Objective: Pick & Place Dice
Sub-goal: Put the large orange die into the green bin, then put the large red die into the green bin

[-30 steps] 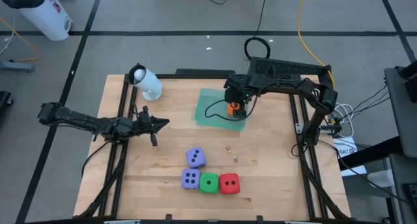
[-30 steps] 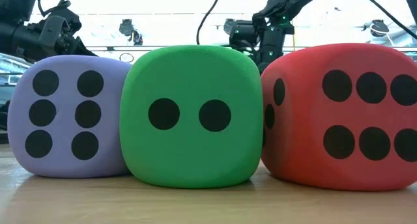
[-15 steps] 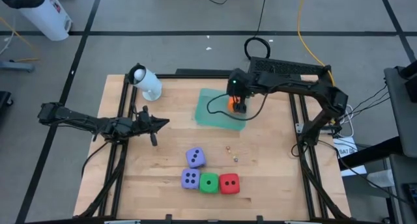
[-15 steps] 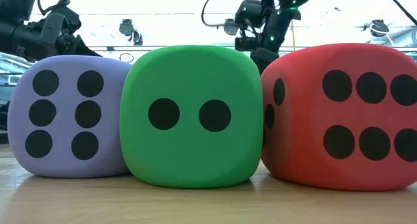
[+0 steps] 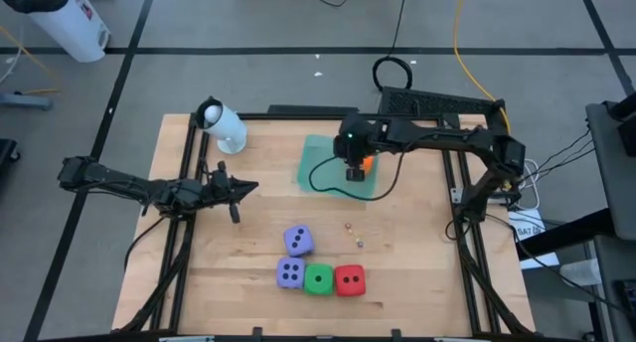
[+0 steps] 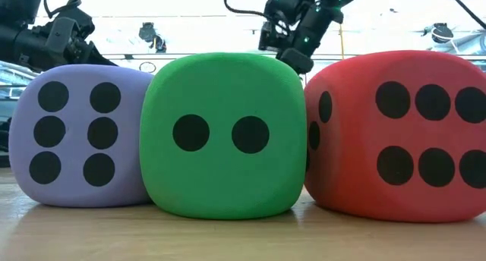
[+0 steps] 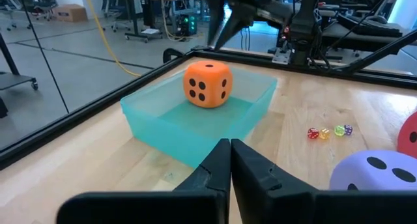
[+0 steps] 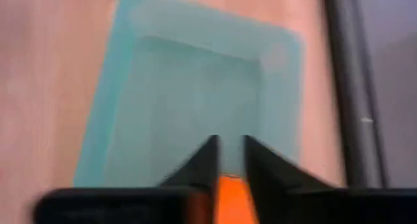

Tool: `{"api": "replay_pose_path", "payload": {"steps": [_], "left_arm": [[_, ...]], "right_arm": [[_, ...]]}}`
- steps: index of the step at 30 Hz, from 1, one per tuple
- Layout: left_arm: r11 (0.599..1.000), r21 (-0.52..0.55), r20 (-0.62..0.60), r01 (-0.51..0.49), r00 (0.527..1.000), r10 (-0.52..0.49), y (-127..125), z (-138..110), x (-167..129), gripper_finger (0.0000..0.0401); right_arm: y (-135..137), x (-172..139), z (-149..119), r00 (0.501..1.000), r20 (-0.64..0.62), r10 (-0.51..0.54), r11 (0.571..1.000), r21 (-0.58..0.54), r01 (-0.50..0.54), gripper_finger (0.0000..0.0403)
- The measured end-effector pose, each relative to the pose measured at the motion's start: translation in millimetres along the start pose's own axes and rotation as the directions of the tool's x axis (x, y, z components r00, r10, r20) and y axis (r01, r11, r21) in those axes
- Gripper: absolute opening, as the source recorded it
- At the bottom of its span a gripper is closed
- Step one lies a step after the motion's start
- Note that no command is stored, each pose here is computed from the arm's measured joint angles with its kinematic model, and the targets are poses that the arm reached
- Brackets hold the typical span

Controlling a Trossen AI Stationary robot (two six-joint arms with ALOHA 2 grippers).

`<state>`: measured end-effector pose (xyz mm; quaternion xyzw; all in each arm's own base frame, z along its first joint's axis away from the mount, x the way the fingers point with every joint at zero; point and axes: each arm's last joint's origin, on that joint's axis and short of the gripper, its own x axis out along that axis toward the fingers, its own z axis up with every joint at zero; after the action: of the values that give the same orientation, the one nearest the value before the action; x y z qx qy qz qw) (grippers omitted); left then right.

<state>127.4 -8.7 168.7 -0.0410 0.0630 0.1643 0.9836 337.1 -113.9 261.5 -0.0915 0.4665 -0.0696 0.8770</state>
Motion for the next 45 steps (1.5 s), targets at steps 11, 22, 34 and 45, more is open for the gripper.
{"api": "replay_pose_path", "payload": {"steps": [11, 22, 34, 45], "left_arm": [[1.0, -0.004, -0.001, 0.001, 1.0, -0.001, 0, 0, 0, 0.0004], [1.0, -0.002, -0.006, 0.001, 1.0, -0.001, 0, -1, 0, 0.0025], [1.0, 0.001, -0.005, 0.002, 1.0, -0.002, 0, -1, 0, 0.0026], [1.0, -0.006, 0.069, 0.011, 0.998, -0.01, -1, 8, 0, 0.0026]], "right_arm": [[-6, 29, -22, 0.98, -0.185, 0.073, 0.995, 0.075, -0.06, 0.0003], [-9, 26, -36, 0.945, -0.32, 0.067, 0.992, 0.119, -0.03, 0.0003], [-4, -10, -9, 0.997, -0.076, -0.019, 0.994, 0.101, 0.027, 0.0045], [22, -108, -4, 0.963, 0.218, 0.157, 0.939, 0.27, -0.214, 0.0209]]}}
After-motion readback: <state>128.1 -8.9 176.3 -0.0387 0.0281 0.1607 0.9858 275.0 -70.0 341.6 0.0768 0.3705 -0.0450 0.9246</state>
